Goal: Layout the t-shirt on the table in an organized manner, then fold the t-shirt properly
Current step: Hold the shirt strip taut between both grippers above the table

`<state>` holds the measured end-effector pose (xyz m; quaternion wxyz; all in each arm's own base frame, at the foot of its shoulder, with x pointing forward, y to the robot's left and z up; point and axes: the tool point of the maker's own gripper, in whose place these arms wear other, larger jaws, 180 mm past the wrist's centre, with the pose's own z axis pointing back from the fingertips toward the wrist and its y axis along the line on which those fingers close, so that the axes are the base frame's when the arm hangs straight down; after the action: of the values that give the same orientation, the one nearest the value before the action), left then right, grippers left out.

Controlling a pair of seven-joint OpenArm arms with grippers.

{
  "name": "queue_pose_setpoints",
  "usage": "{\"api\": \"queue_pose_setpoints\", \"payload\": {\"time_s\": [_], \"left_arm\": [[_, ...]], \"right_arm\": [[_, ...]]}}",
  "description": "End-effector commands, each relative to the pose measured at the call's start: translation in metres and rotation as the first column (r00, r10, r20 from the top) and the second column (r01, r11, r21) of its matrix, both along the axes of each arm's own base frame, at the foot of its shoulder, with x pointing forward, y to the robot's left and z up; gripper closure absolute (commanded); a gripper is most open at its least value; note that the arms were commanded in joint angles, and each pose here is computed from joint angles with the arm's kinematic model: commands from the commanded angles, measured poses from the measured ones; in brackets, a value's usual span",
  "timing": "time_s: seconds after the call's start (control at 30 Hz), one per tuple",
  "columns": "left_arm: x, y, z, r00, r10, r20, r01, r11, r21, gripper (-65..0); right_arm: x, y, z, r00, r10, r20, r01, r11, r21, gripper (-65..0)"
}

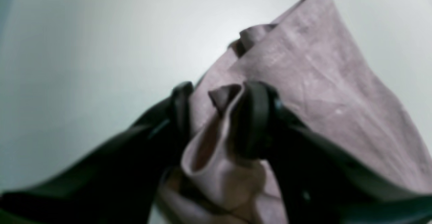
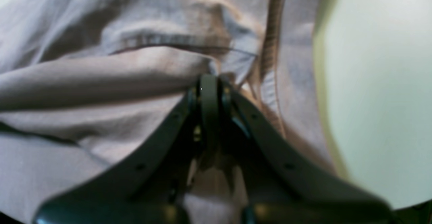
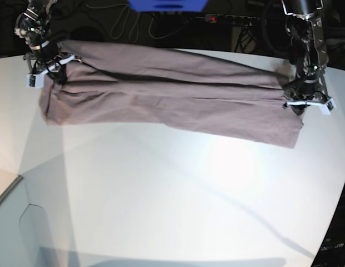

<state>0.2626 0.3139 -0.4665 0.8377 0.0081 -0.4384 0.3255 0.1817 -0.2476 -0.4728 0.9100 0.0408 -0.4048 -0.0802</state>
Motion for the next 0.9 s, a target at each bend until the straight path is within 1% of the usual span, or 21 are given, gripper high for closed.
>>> {"api": "queue_pose_setpoints", "payload": {"time_s": [0.0,0.1,0.27,0.37,0.57,0.67,0.87], "left_arm": [[0.003,0.003,0.005,1.0,-0.003,0.01,0.003,1.0,0.009,-18.1],[0.003,0.003,0.004,1.0,-0.003,0.008,0.003,1.0,0.008,-12.7],[-0.011,0.004,-0.016,0.999,0.014,-0.05,-0.015,1.0,-0.013,-0.4],[-0.015,0.01,-0.018,0.998,0.014,-0.064,-0.015,1.0,-0.005,-0.1],[-0.013,0.011,-0.014,0.999,0.014,-0.052,-0.014,1.0,-0.004,-0.2],[-0.012,0.012,-0.005,1.0,0.006,-0.03,-0.006,1.0,0.011,-0.2],[-0.001,0.006,0.032,0.998,-0.032,0.062,0.029,0.998,0.053,-0.2]], "right_arm": [[0.0,-0.003,0.004,1.0,0.018,0.002,-0.018,1.0,-0.013,0.0],[0.0,-0.003,0.004,1.0,0.018,0.002,-0.018,1.0,-0.013,0.0],[0.0,-0.003,0.004,1.0,0.018,0.002,-0.018,1.0,-0.013,0.0],[0.0,-0.003,0.004,1.0,0.018,0.002,-0.018,1.0,-0.013,0.0],[0.0,-0.003,0.004,1.0,0.018,0.002,-0.018,1.0,-0.013,0.0],[0.0,-0.003,0.004,1.0,0.018,0.002,-0.018,1.0,-0.013,0.0],[0.0,-0.003,0.004,1.0,0.018,0.003,-0.017,1.0,-0.013,0.0]]}}
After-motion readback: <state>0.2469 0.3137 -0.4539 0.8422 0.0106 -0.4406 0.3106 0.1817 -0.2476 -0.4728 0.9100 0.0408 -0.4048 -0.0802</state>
